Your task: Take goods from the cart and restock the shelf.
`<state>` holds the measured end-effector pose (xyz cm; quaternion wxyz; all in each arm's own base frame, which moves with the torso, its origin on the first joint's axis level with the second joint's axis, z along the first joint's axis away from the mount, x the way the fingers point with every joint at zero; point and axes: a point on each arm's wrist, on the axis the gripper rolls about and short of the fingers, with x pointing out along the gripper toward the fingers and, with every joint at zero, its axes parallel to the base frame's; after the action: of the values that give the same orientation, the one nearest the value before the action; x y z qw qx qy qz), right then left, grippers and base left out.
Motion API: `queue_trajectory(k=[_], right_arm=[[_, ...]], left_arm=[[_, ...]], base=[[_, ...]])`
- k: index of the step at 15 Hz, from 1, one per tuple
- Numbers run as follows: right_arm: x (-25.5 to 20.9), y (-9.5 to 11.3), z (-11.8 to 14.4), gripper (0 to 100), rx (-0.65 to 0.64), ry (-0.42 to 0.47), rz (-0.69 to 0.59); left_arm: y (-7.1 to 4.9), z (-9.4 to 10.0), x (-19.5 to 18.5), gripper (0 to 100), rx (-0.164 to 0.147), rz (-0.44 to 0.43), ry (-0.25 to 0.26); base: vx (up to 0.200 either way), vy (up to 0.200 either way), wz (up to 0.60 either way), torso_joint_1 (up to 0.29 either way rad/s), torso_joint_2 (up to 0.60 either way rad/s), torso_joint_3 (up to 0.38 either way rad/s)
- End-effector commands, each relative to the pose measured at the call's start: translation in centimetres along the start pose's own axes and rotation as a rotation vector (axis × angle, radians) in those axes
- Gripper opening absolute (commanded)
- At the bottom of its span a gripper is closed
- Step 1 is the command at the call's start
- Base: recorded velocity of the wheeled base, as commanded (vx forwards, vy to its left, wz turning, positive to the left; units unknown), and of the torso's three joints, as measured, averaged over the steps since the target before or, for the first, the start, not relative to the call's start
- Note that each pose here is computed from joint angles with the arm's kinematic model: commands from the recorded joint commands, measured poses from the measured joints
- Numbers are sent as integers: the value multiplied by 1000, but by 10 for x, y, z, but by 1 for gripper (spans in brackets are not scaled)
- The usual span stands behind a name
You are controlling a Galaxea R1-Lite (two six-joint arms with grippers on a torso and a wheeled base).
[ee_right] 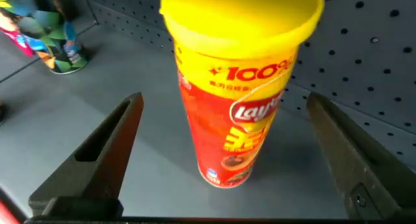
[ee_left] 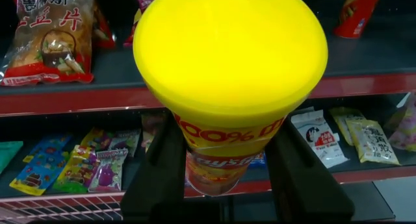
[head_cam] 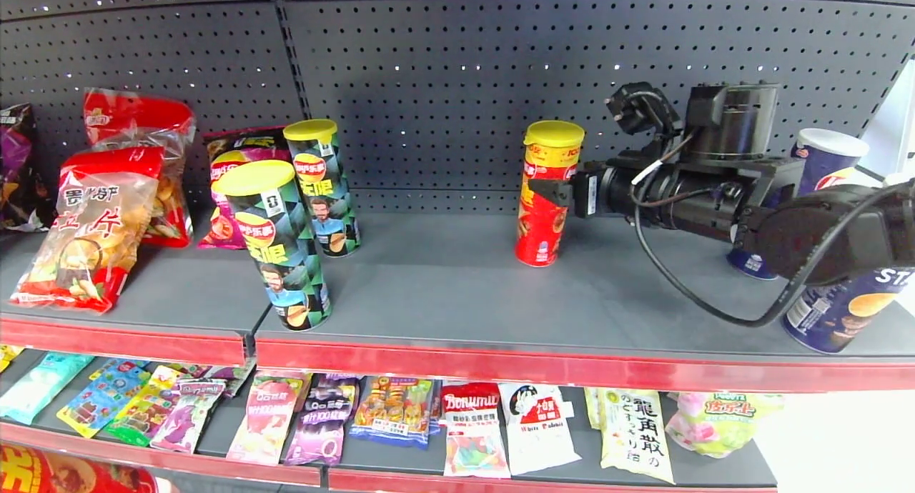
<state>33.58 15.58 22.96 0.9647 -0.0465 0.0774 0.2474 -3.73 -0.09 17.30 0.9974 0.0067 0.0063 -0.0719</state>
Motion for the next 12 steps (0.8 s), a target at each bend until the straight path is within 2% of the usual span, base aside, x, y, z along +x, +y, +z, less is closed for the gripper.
queue_trajectory(k=[1, 7, 10, 12], right_arm=[[11, -1, -4, 100, 0, 8, -2], [33, -2, -2, 100, -1, -9, -37], [40, -4, -1, 100, -1, -16, -108], [38, 6, 2, 100, -5, -16, -142]], left_arm=[[0, 0, 0, 0, 0, 0, 2], [0, 0, 1, 0, 0, 0, 3], [0, -1, 1, 0, -1, 0, 5], [0, -1, 1, 0, -1, 1, 5]], base=[[0, 0, 0, 0, 0, 0], [0, 0, 0, 0, 0, 0], [0, 0, 0, 0, 0, 0], [0, 0, 0, 0, 0, 0]])
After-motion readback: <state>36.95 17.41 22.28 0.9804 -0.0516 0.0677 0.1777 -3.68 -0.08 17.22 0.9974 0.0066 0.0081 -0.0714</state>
